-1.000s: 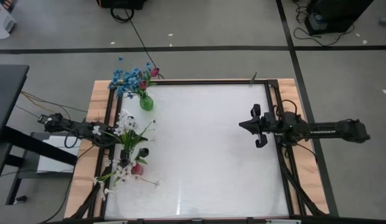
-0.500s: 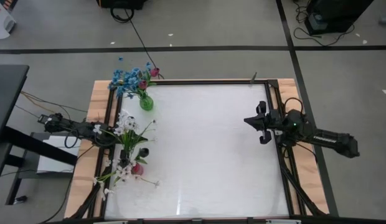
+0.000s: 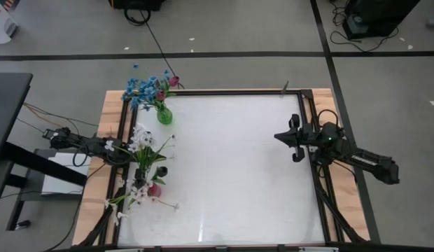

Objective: Sort flowers into vase by color
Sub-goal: Return to Home Position

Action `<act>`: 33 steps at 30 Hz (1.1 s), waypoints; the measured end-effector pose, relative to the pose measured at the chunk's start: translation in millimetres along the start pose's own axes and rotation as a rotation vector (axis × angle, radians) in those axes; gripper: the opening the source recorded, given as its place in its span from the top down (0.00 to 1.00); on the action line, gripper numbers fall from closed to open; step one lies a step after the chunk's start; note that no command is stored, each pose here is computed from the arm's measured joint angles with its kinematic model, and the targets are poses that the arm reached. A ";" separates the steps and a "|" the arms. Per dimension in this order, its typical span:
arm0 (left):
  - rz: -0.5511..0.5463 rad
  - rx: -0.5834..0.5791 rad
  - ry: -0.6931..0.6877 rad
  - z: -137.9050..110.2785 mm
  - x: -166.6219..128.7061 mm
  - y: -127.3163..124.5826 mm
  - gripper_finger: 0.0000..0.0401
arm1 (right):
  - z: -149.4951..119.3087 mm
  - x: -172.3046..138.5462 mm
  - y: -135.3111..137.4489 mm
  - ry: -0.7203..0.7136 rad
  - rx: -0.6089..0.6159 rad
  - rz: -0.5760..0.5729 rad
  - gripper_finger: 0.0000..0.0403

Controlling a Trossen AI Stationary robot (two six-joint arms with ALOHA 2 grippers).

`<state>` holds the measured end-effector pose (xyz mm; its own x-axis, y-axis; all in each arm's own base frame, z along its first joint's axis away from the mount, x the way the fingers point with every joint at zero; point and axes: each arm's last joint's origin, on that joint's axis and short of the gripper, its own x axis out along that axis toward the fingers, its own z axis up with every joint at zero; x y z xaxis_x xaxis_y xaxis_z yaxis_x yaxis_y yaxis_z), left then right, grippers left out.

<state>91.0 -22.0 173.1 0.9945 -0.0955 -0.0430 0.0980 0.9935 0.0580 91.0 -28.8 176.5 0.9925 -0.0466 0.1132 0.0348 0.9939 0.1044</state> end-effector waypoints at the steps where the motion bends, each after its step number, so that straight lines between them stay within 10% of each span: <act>1: 0.000 0.000 0.001 -0.1 0.0 0.0 1.00 | 0.0 0.0 0.0 0.000 -0.001 0.001 1.00; 33: 0.001 -0.061 0.004 -0.2 0.0 0.0 0.94 | 1.2 -0.1 -3.0 -0.031 0.162 -0.106 0.85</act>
<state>91.1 -22.0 172.9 0.9944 -0.0949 -0.0465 0.0949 0.9955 -0.0032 90.7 -31.9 177.3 0.9802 -0.1552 0.1231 0.1167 0.9545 0.2744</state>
